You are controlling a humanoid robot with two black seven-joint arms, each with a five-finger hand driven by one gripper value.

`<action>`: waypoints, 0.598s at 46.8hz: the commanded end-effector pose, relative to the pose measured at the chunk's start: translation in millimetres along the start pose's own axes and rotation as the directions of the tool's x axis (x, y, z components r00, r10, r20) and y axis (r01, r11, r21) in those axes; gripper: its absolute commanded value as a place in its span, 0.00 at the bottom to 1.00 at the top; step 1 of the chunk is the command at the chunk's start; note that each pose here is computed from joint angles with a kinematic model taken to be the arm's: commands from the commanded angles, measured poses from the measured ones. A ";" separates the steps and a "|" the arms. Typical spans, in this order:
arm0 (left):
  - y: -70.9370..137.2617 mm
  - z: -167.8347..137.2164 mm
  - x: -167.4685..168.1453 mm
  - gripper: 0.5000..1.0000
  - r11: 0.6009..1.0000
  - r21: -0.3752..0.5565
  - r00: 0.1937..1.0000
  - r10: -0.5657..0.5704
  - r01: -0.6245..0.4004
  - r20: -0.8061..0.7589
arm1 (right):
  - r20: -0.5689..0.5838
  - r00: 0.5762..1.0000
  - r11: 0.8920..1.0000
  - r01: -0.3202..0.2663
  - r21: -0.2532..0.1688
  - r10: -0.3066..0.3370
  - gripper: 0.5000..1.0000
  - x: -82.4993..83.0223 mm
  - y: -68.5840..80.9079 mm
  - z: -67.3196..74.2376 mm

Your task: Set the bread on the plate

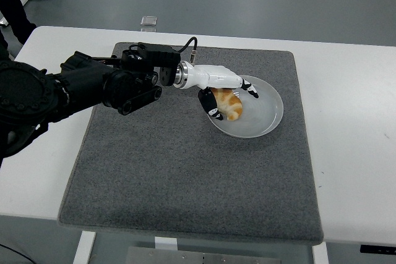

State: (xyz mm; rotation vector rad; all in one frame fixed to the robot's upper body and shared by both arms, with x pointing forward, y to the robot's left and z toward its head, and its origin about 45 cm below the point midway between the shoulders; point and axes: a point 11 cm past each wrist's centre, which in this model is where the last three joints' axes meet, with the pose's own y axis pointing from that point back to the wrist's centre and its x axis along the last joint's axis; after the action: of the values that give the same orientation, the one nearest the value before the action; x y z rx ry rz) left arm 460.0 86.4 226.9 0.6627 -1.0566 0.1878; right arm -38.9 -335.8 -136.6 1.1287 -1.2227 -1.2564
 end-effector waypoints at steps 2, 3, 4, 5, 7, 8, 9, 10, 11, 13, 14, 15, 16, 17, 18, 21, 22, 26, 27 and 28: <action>-1.3 4.4 11.9 0.95 0.999 -0.013 0.999 0.042 -0.042 -0.024 | 0.000 1.000 1.000 0.000 0.000 0.000 0.90 0.0 0.0 0.0; -1.6 5.5 14.6 0.97 0.998 -0.017 0.998 0.054 -0.055 -0.032 | 0.000 1.000 1.000 0.000 0.000 0.000 0.90 0.0 0.0 0.0; -1.9 6.5 16.9 0.98 0.998 -0.020 0.997 0.064 -0.065 -0.040 | 0.000 1.000 1.000 0.000 0.000 0.000 0.90 0.0 0.0 0.0; -2.2 7.7 20.2 0.98 0.997 -0.024 0.996 0.075 -0.076 -0.047 | 0.000 1.000 1.000 0.000 0.000 0.000 0.90 0.0 0.0 0.0; -2.8 11.1 28.0 0.98 0.994 -0.034 0.993 0.101 -0.103 -0.066 | 0.000 1.000 1.000 0.000 0.000 0.000 0.90 0.0 0.0 0.0; -3.1 12.7 31.9 0.98 0.992 -0.039 0.990 0.115 -0.118 -0.081 | 0.000 1.000 1.000 0.000 0.000 0.000 0.90 0.0 0.0 0.0; -3.1 14.4 36.9 0.98 0.990 -0.044 0.987 0.133 -0.137 -0.096 | 0.000 1.000 1.000 0.000 0.000 0.000 0.90 0.0 0.0 0.0; -3.1 16.1 42.2 0.98 0.986 -0.049 0.982 0.152 -0.158 -0.112 | 0.000 1.000 1.000 0.000 0.000 0.000 0.90 0.0 0.0 0.0; -2.9 18.1 48.8 0.98 0.982 -0.055 0.976 0.174 -0.182 -0.128 | 0.000 1.000 1.000 0.000 0.000 0.000 0.90 0.0 0.0 0.0; -1.9 21.6 61.5 0.98 0.972 -0.064 0.963 0.211 -0.224 -0.168 | 0.000 1.000 1.000 0.000 0.000 0.000 0.90 0.0 0.0 0.0; -1.3 22.7 66.0 0.98 0.968 -0.068 0.954 0.225 -0.242 -0.197 | 0.000 1.000 1.000 0.000 0.000 0.000 0.90 0.0 0.0 0.0; -0.6 23.9 71.4 0.98 0.962 -0.071 0.943 0.241 -0.263 -0.228 | 0.000 1.000 1.000 0.000 0.000 0.000 0.90 0.0 0.0 0.0; 1.1 22.9 76.6 0.98 0.956 -0.068 0.931 0.260 -0.286 -0.257 | 0.000 1.000 1.000 0.000 0.000 0.000 0.90 0.0 0.0 0.0; 2.9 21.9 82.3 0.98 0.948 -0.064 0.915 0.281 -0.312 -0.290 | 0.000 1.000 1.000 0.000 0.000 0.000 0.90 0.0 0.0 0.0; 5.5 19.4 88.1 0.98 0.939 -0.055 0.896 0.305 -0.340 -0.322 | 0.000 1.000 1.000 0.000 0.000 0.000 0.91 0.0 0.0 0.0; 15.7 8.0 104.9 0.98 0.902 -0.011 0.823 0.389 -0.432 -0.413 | 0.000 1.000 1.000 0.000 0.000 0.000 0.90 0.0 0.0 0.0; 19.1 3.6 109.1 0.98 0.889 0.007 0.797 0.415 -0.458 -0.439 | 0.000 1.000 1.000 -0.002 0.000 0.002 0.90 0.2 0.0 0.0; 34.0 -15.1 122.4 0.99 0.831 0.086 0.681 0.506 -0.550 -0.530 | 0.000 1.000 1.000 -0.002 0.000 0.002 0.90 0.2 0.0 0.0; 37.1 -19.4 124.2 0.99 0.816 0.108 0.646 0.524 -0.568 -0.555 | 0.000 1.000 1.000 -0.002 0.000 0.002 0.90 0.2 0.0 0.0; 39.8 -23.3 125.6 0.99 0.801 0.130 0.612 0.540 -0.584 -0.578 | 0.000 1.000 1.000 -0.002 0.000 0.002 0.90 0.2 0.0 0.0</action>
State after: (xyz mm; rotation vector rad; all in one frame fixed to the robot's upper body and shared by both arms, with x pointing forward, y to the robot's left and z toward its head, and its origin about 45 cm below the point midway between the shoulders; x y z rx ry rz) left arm 513.9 97.5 338.1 0.1959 -0.6967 0.7630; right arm -38.9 -335.9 -136.6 1.1280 -1.2233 -1.2555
